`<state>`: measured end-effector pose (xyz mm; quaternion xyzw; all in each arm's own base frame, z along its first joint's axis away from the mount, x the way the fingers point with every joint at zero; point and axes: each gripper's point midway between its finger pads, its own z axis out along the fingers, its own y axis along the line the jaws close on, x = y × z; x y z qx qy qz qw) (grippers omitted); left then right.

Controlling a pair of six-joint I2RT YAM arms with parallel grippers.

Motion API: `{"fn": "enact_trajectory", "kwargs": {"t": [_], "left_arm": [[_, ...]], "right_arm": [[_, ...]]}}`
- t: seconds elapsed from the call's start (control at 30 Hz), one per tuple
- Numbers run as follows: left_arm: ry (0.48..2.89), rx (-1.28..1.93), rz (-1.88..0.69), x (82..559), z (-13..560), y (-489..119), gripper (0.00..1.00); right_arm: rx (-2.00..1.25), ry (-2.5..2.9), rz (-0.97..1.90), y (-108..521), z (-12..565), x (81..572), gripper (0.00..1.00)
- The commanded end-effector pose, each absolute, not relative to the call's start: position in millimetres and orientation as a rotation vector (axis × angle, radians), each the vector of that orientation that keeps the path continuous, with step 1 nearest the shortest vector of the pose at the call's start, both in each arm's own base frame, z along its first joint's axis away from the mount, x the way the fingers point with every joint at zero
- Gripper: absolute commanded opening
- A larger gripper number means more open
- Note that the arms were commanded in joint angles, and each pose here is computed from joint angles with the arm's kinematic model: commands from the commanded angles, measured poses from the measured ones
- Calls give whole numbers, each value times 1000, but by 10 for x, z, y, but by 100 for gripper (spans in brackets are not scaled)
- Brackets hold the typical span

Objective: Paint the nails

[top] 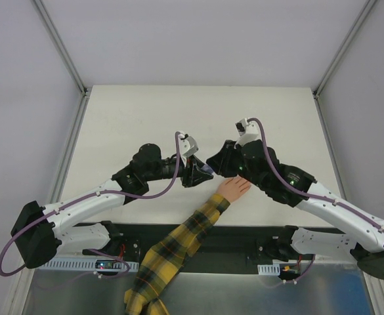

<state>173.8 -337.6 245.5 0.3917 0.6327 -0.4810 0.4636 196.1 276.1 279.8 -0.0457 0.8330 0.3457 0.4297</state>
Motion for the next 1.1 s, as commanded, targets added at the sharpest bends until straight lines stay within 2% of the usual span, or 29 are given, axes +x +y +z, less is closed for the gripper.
{"fn": "enact_trajectory", "kwargs": {"t": [0.0, 0.07, 0.17, 0.4, 0.5, 0.67, 0.9, 0.93, 1.0, 1.07], "left_arm": [[1462, 938, -1202, 1708, 2735, -3393, 44], [1477, 929, -1194, 1729, 2718, -3384, 53], [1495, 930, -1185, 1741, 2711, -3383, 61], [1514, 935, -1194, 1746, 2668, -3414, 67], [1510, 945, -1213, 1731, 2683, -3443, 61], [1493, 934, -1220, 1730, 2724, -3439, 40], [1493, 910, -1225, 1740, 2755, -3427, 27], [1494, 910, -1227, 1737, 2755, -3427, 24], [1489, 912, -1228, 1729, 2766, -3426, 9], [1495, 912, -1225, 1735, 2754, -3424, 0]], "right_arm": [[-99, 2038, 816, 2655, 2954, 2004, 1], [-100, 2039, 814, 2658, 2966, 2000, 1], [-112, 2045, 789, 2648, 2980, 2000, 1], [-109, 2044, 790, 2672, 3010, 1992, 1], [-110, 2046, 799, 2708, 3016, 1985, 1], [-114, 2047, 804, 2759, 3042, 1987, 1], [-117, 2050, 810, 2823, 3036, 1980, 1], [-112, 2050, 811, 2829, 3036, 1981, 1], [-114, 2047, 819, 2849, 3041, 1974, 1], [-109, 2044, 820, 2859, 3047, 1962, 1]]}}
